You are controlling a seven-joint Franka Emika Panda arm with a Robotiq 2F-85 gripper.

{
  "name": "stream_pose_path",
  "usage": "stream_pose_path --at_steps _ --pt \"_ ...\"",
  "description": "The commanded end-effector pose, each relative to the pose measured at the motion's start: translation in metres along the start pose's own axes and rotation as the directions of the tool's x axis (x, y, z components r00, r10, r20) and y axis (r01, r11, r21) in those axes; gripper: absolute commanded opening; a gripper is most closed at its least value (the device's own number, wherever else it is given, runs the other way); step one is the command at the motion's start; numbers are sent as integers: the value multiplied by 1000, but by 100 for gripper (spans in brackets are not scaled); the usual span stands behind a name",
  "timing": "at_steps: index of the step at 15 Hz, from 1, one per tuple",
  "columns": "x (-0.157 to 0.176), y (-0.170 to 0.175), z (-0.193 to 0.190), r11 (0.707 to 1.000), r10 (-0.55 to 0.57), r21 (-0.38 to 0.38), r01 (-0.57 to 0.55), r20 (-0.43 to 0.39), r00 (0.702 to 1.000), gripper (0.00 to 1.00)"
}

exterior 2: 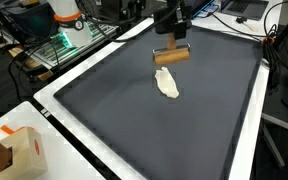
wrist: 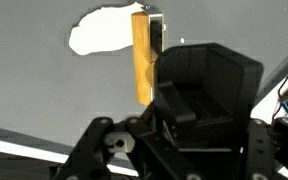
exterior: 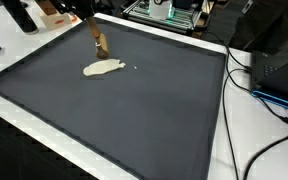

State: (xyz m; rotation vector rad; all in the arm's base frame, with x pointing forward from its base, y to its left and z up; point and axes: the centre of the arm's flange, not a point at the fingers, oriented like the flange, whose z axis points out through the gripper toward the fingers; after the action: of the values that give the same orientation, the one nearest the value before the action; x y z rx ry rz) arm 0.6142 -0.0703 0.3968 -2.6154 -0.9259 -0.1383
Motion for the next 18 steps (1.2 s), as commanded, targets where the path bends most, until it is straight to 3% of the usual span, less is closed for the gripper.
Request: stream_pose_path --at_steps 1,5,11,18 --pt "0 2 -1 1000 11 23 -10 -16 1000 23" --pt "-2 3 -1 984 75 172 -54 -116 990 23" --pt "-6 7 8 920 237 363 -145 -224 945 23" --pt "-12 15 35 873 357 432 -227 -247 901 23"
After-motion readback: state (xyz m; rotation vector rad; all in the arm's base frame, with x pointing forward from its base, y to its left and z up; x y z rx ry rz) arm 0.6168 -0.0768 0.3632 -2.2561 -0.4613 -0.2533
